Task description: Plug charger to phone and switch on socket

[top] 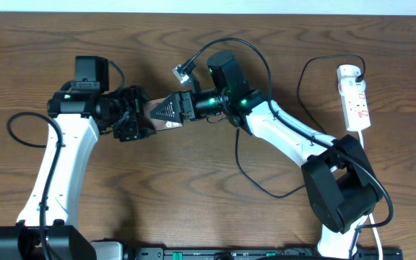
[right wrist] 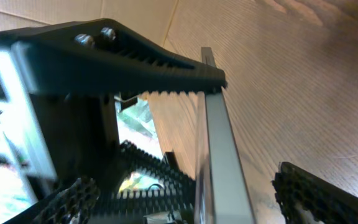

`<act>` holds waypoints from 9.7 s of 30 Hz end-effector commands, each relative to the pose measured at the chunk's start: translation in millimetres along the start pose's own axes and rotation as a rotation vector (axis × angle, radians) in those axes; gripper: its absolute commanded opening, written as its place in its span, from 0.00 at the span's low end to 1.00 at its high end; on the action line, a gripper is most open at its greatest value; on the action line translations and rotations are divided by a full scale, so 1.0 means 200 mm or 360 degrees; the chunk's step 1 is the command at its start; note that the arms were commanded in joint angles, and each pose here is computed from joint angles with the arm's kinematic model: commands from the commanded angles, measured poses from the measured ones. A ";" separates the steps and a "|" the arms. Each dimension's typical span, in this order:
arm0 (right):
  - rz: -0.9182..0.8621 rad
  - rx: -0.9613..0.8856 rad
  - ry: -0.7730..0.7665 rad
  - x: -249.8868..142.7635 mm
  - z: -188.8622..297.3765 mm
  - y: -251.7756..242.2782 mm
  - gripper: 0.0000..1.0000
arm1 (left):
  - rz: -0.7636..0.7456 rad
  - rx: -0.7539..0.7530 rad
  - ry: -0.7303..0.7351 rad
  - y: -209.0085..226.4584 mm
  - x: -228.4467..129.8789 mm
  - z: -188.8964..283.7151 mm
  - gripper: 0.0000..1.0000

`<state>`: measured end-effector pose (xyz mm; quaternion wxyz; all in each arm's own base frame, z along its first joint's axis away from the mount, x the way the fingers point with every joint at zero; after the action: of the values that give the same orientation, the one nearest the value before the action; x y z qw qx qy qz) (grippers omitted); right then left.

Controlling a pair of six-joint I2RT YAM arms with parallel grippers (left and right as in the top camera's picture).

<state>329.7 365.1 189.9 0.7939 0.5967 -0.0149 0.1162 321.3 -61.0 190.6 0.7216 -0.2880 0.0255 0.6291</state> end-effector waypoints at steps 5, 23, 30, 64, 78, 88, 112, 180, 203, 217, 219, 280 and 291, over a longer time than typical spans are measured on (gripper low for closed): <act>-0.0059 -0.0032 -0.0055 0.03 -0.02 0.02 0.85 | 0.0019 -0.0044 0.0042 -0.03 -0.05 0.03 0.07; -0.0091 -0.0043 -0.0078 0.03 -0.04 0.02 0.67 | 0.0020 -0.0043 0.0078 -0.03 -0.06 0.03 0.07; -0.0081 -0.0024 -0.0072 0.02 -0.06 0.05 0.59 | 0.0034 -0.0037 0.0115 -0.03 -0.07 0.02 0.07; -0.0082 -0.0024 -0.0070 0.02 -0.06 0.05 0.01 | -0.0030 -0.0041 0.0068 -0.03 -0.05 0.02 0.07; -0.0084 -0.0024 -0.0071 0.02 -0.06 0.05 0.01 | -0.0065 -0.0041 0.0033 -0.03 -0.04 0.02 0.90; -0.0085 -0.0026 -0.0079 0.02 -0.05 0.04 0.01 | -0.0325 -0.0111 0.0035 -0.07 -0.05 0.02 0.91; -0.0646 -0.0039 -0.0390 0.28 0.28 -0.11 0.01 | -0.1542 -0.0785 -0.0119 -0.26 -0.30 0.44 0.91; -0.1222 0.0721 -0.0499 0.39 0.17 0.42 0.01 | -0.0913 -0.0992 -0.0381 -0.58 -0.08 0.34 0.60; -0.1187 0.0738 -0.0458 0.37 0.13 0.45 0.01 | -0.0903 -0.0987 -0.0408 -0.58 -0.07 0.34 0.25; -0.1185 0.0732 -0.0425 0.33 0.09 0.47 0.01 | -0.0903 -0.0988 -0.0407 -0.58 -0.07 0.34 0.14; -0.1186 0.0732 -0.0423 0.33 0.09 0.47 0.01 | -0.0902 -0.0988 -0.0408 -0.58 -0.07 0.34 0.09; -0.0188 0.0411 -0.0493 0.38 0.26 0.31 0.99 | -0.1525 -0.1418 -0.0228 -0.56 0.25 0.79 0.07; -0.0046 -0.0325 -0.0510 0.45 0.41 0.18 0.99 | -0.1760 -0.1529 0.0191 -0.53 0.19 0.76 0.07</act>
<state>406.0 322.1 234.8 0.8221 0.5627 -0.0327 -0.0801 384.2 46.6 339.2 0.7285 -0.5386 -0.3917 0.1605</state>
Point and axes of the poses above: each gripper's point midway between its finger pads, its own z axis back along the fingers, its own y axis along the line the jaws close on, x = y × z, the point moved 4 cm from there along z, back along the fingers, and after that the axes turned 11 degrees about -z, right-handed, at the moved point
